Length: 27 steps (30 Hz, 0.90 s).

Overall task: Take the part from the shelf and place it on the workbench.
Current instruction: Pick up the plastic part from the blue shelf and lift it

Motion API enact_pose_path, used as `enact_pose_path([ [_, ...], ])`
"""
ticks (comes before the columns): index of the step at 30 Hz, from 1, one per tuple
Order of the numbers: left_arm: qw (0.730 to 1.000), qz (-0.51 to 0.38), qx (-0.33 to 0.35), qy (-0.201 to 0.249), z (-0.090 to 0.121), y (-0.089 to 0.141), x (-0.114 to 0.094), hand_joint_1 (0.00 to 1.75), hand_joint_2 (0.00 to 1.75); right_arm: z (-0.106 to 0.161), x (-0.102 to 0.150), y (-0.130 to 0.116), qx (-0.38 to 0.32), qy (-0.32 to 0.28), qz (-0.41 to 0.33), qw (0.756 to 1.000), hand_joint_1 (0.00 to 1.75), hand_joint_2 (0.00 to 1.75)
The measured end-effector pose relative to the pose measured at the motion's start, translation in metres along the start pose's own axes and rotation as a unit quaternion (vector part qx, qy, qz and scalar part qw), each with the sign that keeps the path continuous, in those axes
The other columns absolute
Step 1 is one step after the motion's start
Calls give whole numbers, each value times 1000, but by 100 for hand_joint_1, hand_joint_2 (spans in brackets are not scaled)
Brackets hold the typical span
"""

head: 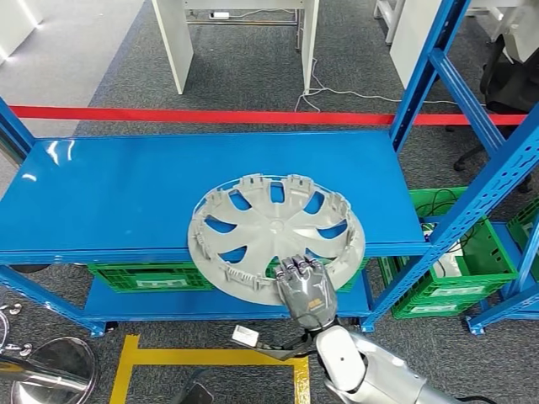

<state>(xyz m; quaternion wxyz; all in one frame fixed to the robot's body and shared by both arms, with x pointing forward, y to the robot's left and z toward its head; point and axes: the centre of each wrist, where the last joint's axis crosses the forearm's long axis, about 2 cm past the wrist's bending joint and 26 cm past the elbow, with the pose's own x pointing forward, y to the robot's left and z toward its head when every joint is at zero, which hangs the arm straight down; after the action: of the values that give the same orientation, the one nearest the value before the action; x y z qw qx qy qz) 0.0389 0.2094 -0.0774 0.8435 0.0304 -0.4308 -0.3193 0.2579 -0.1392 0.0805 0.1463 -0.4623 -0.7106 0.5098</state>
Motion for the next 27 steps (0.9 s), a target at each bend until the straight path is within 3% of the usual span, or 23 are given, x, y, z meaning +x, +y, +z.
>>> enact_pose_path([
  [21,1000,-15,8,12,-2,1,-3,0,0,-19,-1,-50,-108,-42,-37,993,175,175],
  [27,1000,-16,10,11,-3,0,-1,0,0,-27,-13,-70,-149,-44,-44,987,175,175],
])
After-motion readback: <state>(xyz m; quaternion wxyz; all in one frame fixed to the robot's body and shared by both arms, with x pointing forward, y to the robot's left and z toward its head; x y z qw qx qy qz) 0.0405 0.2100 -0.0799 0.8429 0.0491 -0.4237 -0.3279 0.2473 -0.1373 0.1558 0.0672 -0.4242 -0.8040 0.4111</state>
